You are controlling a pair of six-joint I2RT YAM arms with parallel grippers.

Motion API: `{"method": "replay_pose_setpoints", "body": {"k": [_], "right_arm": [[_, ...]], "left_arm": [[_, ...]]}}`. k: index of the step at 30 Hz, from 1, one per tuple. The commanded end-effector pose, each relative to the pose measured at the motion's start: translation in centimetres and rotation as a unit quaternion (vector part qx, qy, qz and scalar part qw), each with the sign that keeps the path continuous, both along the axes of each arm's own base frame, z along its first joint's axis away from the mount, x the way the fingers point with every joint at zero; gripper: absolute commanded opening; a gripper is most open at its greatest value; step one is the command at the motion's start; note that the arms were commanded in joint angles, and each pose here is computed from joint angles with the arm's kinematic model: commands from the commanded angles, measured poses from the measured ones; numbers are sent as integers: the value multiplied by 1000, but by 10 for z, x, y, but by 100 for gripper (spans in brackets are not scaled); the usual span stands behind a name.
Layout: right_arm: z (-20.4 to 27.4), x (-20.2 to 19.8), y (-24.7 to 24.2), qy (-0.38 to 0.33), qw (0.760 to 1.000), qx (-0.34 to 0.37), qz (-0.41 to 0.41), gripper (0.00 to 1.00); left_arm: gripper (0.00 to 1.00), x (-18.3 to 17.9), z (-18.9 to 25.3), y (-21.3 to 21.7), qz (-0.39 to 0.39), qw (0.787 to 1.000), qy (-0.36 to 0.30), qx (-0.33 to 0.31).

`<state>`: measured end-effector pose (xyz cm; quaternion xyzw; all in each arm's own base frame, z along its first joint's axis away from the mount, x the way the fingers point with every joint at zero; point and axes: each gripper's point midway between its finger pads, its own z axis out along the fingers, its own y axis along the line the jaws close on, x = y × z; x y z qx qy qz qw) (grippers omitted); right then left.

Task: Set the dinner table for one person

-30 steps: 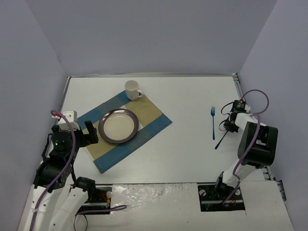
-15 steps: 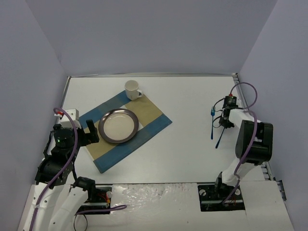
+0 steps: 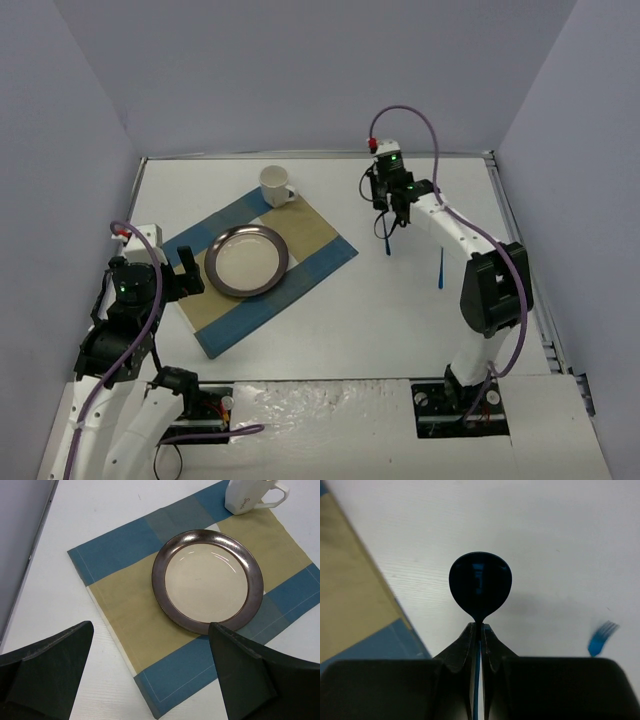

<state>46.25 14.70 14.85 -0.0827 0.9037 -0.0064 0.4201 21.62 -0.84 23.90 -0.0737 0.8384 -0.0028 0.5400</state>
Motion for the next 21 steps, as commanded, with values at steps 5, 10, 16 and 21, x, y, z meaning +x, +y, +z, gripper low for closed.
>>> {"method": "replay_pose_setpoints", "body": {"k": [5,10,16,21], "right_arm": [[-10,12,129,4,984,-16,179,0],[-22,17,163,13,980,-5,198,0],[-46,20,185,30,978,-8,207,0],[-54,17,201,36,972,-2,230,0]], "left_arm": [[97,10,9,9,23,1000,-15,9],[97,12,7,11,28,1000,-10,9],[97,14,4,10,26,1000,-3,9],[97,15,3,10,26,1000,-1,9]]}}
